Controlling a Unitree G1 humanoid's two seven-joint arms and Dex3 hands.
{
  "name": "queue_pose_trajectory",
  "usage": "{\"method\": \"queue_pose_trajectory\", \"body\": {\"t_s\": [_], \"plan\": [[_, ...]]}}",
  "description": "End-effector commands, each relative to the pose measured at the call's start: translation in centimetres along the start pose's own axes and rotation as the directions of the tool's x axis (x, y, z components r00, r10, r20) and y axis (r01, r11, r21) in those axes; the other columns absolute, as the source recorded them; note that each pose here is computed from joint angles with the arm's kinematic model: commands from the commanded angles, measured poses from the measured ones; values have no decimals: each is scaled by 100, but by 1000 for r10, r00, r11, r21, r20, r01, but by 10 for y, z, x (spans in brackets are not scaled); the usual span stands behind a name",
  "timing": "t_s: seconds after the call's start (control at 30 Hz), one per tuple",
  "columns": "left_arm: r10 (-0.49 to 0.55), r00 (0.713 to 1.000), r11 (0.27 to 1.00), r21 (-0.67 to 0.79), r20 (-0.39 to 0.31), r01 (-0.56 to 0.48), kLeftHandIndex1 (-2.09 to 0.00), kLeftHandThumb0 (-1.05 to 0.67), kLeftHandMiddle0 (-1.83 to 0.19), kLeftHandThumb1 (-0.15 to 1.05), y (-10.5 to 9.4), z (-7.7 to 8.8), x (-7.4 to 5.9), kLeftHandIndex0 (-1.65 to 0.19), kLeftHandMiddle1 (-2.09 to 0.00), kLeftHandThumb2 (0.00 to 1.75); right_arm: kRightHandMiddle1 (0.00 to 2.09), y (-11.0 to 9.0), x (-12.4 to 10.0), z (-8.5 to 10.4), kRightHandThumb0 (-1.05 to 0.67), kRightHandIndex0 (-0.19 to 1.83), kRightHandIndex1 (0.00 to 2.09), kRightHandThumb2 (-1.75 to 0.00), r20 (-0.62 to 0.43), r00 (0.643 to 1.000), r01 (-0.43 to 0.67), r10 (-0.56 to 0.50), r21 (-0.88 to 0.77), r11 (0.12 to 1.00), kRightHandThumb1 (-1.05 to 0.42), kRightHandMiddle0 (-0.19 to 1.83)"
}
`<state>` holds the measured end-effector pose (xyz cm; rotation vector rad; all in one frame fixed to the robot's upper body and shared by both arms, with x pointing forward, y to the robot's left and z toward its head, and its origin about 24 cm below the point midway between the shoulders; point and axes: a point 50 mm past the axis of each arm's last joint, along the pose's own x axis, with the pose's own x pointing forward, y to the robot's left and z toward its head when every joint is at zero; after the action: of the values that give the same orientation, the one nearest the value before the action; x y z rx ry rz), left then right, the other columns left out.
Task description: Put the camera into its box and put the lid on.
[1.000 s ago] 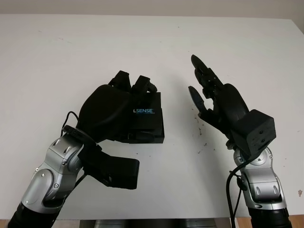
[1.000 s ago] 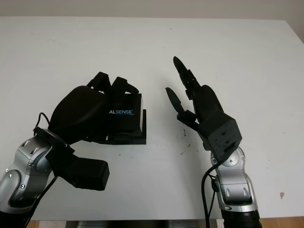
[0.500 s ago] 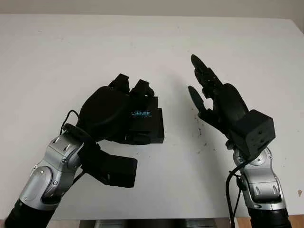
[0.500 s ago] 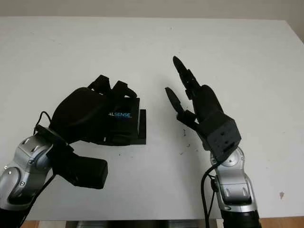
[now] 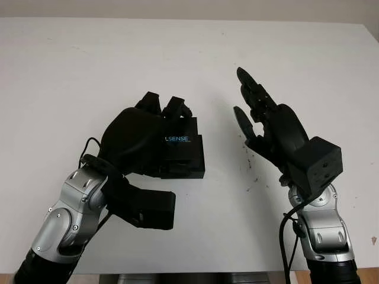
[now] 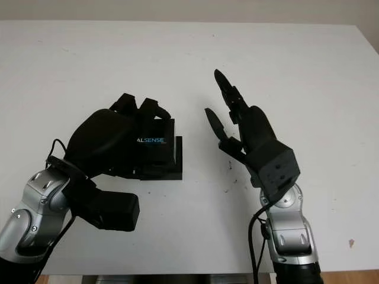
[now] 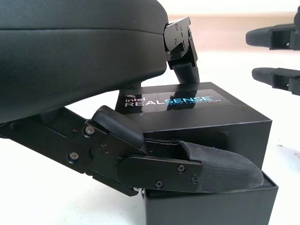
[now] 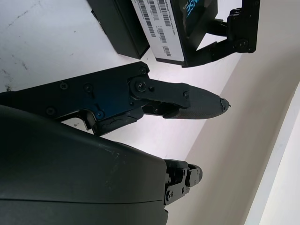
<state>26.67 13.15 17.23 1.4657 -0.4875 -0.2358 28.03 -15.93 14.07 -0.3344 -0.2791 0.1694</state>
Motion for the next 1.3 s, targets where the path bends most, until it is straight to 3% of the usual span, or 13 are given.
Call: {"method": "queue_pose_trajectory", "body": {"t_s": [0.0, 0.23, 0.37, 0.8, 1.27], "plan": [[11, 1000, 1000, -5, 15, -11, -209, -28, -46, 105, 1, 6, -1, 8, -209, 50, 8, 0, -2, 3, -66, 6, 5, -54, 20, 1000, 5, -5, 1, 1000, -105, 10], [-23, 1000, 1000, -20, -11, 22, -209, -30, -39, 105, -4, 12, -2, 4, -209, 53, 9, 1, -2, 2, -67, 6, 5, -54, 14, 1000, 6, -6, -3, 1000, -105, 9], [-41, 999, 998, -42, -10, 40, -209, -29, -39, 105, -8, 13, -4, 14, -209, 54, 9, 1, -3, 2, -67, 6, 5, -54, 11, 1000, 7, -7, -2, 1000, -105, 9], [-64, 998, 996, -56, -10, 63, -205, -29, -64, 105, -12, 17, -4, 19, -209, 54, 10, 4, -4, 1, -70, 4, 4, -52, -16, 1000, 11, -11, 24, 1000, -105, 8], [-33, 999, 999, -3, 7, 34, -209, -25, -57, 105, -16, 15, 2, 16, -209, 47, 10, 5, -7, 0, -70, 4, 5, -52, -25, 1000, 12, -11, 23, 1000, -105, 7]]}}
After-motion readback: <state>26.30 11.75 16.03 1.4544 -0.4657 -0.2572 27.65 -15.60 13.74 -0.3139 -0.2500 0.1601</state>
